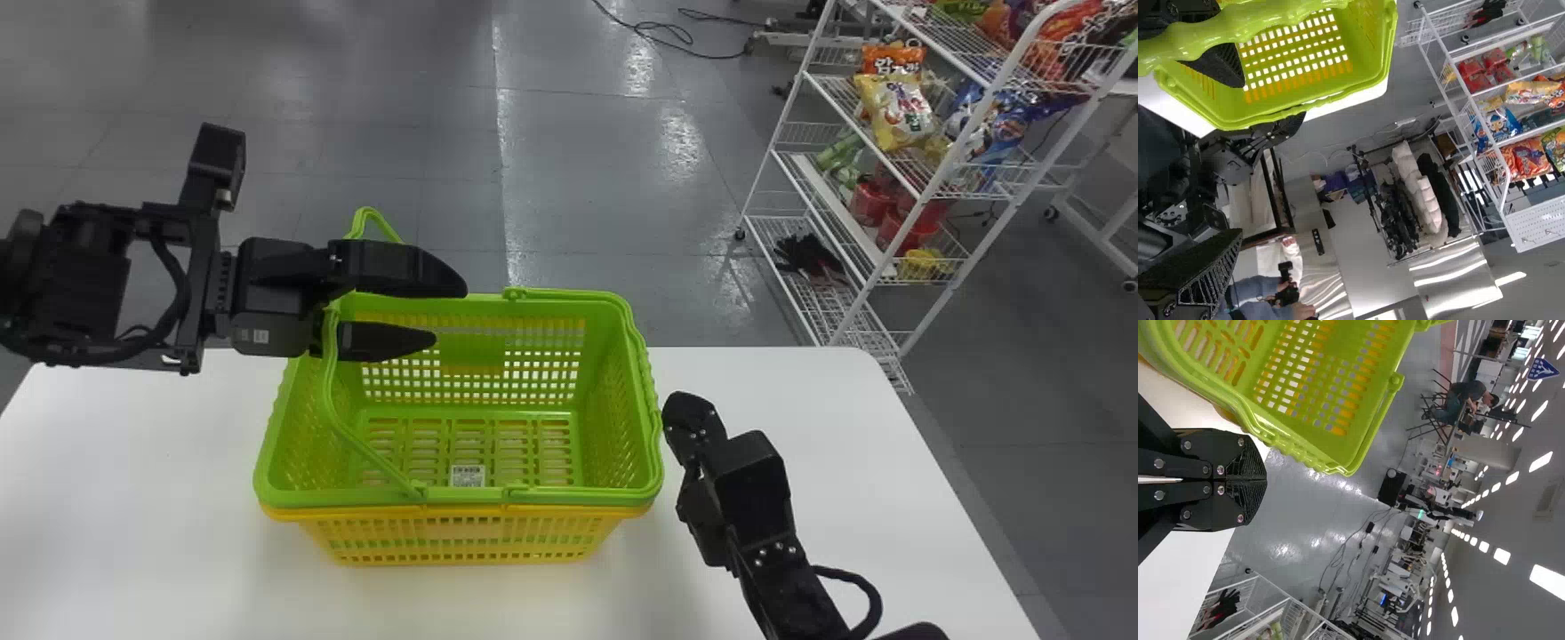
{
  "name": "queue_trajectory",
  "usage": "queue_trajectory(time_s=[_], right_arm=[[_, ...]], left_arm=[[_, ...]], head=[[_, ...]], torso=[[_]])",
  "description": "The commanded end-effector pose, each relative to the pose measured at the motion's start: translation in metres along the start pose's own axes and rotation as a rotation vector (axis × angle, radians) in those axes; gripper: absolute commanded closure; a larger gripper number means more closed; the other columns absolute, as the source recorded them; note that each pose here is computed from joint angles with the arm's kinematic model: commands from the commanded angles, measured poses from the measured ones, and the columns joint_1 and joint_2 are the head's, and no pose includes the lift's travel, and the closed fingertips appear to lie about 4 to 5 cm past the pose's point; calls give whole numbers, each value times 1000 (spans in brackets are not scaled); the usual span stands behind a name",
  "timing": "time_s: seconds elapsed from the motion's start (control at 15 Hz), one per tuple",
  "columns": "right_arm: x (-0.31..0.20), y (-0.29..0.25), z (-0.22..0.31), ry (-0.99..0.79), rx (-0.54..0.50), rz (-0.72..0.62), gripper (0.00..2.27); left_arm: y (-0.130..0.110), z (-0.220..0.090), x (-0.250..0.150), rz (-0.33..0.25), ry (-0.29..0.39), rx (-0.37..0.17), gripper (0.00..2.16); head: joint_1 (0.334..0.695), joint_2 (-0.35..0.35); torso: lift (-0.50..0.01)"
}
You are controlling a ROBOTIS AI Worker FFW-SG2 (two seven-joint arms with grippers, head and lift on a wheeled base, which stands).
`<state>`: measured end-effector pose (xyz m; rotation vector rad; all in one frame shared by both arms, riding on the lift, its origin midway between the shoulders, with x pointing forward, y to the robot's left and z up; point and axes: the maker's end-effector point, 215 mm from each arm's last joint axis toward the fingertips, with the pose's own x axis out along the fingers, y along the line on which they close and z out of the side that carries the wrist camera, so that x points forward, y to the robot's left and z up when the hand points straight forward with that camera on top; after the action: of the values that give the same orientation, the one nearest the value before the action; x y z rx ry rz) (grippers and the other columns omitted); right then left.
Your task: Grasp handle with right gripper to insert into left gripper then lift and swing left to center
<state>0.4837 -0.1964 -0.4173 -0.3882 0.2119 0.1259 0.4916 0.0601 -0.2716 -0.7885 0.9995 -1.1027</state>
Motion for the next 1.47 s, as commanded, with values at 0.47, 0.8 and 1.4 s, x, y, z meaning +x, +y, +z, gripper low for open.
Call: queue_trajectory(time_s=[0.47,0.8,1.4], right_arm=[[1,3,13,-24,58,13,2246],[-2,8,46,-71,117,37,2246],[-7,56,101,-117,132,120,2246]], left_arm=[[-3,-4,0,-22,2,-12,2],[-4,-6,2,-29,4,-14,2],[-6,-2,3,-23,7,-7,2]], head=[[695,-149],[695,-141],[695,-82]], torso=[[-93],[-93],[-93]])
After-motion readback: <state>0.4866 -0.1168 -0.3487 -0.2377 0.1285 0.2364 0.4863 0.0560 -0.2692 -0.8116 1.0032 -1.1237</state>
